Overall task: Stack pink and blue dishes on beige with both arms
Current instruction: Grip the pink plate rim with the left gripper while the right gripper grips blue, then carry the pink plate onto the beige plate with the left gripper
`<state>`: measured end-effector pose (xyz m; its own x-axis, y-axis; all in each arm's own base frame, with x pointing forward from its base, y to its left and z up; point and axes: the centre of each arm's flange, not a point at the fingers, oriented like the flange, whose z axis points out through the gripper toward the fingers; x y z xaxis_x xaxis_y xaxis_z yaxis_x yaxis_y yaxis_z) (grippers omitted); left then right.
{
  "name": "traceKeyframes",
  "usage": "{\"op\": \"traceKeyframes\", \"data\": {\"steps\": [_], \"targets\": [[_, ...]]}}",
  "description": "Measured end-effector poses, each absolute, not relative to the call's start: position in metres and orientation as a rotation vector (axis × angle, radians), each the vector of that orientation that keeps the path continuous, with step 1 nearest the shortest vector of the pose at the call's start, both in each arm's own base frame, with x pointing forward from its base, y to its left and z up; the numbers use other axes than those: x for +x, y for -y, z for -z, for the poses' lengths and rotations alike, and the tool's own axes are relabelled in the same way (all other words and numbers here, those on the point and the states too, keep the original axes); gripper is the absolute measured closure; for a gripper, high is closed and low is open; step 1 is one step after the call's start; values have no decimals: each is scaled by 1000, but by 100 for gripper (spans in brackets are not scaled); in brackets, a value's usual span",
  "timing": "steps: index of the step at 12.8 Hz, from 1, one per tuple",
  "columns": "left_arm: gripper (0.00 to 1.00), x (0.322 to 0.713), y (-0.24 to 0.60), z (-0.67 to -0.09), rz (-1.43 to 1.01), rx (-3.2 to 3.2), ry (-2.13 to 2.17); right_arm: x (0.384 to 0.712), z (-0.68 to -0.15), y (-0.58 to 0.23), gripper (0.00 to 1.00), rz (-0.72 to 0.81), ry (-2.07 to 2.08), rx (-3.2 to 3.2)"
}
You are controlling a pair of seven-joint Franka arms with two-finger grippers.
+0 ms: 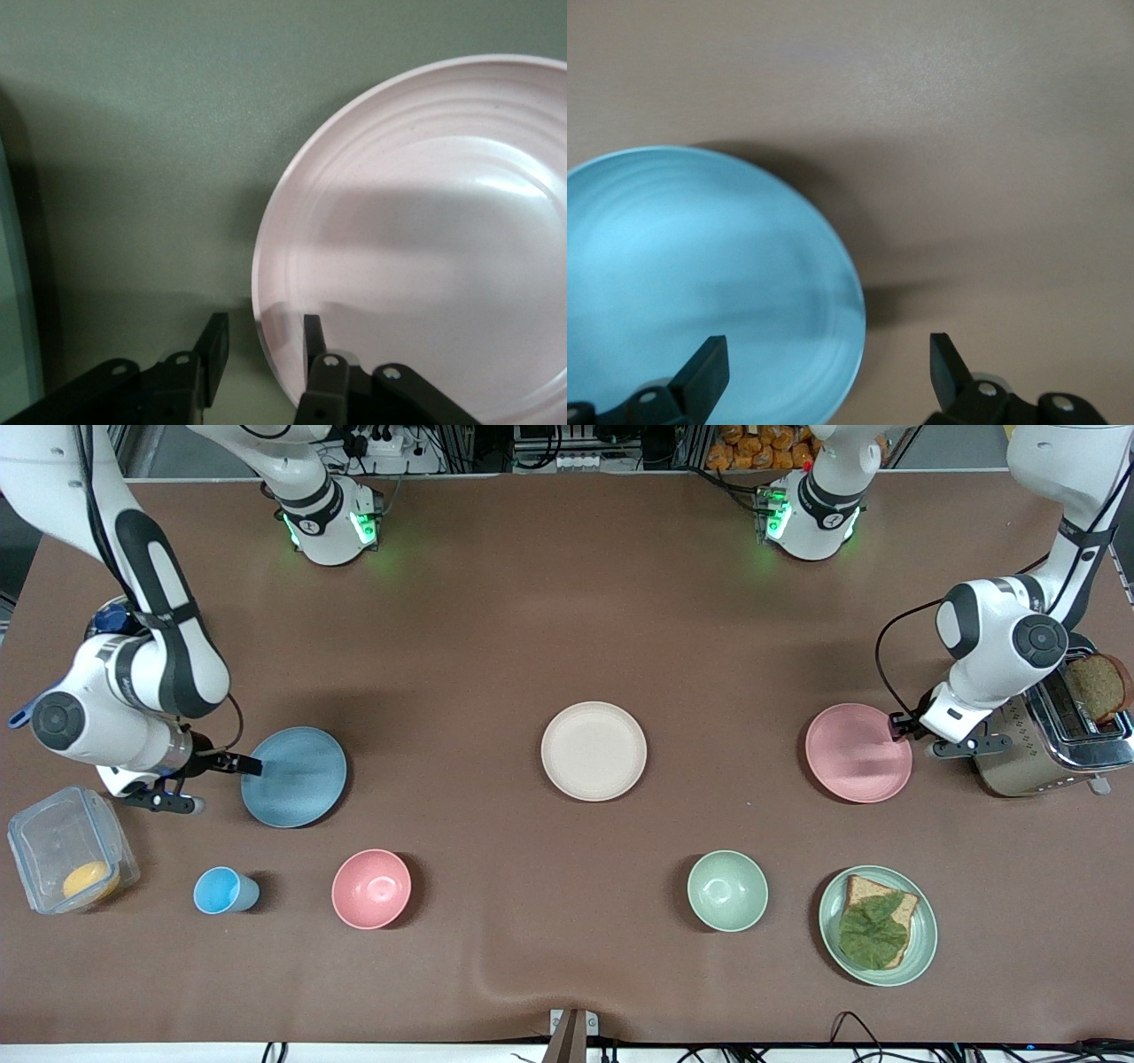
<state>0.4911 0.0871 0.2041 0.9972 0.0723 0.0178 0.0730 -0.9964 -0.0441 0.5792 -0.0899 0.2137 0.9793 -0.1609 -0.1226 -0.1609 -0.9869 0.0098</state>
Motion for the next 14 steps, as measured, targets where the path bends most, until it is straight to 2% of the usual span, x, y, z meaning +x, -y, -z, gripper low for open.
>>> {"op": "traceKeyframes", "data": {"steps": [3, 5, 6, 7, 8, 9, 10, 12, 14], "targets": [[62, 490, -87, -198, 14, -3097, 112, 574, -160, 101, 0, -216, -282, -3127], [62, 490, -87, -194, 14, -3099, 111, 578, -163, 101, 22, -204, -282, -3128], [70, 490, -86, -192, 14, -3100, 111, 580, -166, 101, 35, -195, -281, -3129], [70, 490, -86, -191, 14, -3100, 111, 581, -167, 100, 48, -191, -279, -3129], [77, 491, -86, -191, 16, -3100, 111, 583, -169, 99, 59, -189, -278, -3128], [91, 493, -86, -194, 33, -3099, 110, 584, -171, 98, 70, -189, -275, -3127], [92, 497, -85, -198, 49, -3098, 105, 584, -172, 96, 84, -200, -270, -3125], [92, 505, -73, -212, 99, -3101, 67, 585, -179, 91, 94, -216, -259, -3121], [94, 518, -35, -240, 194, -3110, 33, 588, -196, 87, 100, -226, -249, -3117]]}}
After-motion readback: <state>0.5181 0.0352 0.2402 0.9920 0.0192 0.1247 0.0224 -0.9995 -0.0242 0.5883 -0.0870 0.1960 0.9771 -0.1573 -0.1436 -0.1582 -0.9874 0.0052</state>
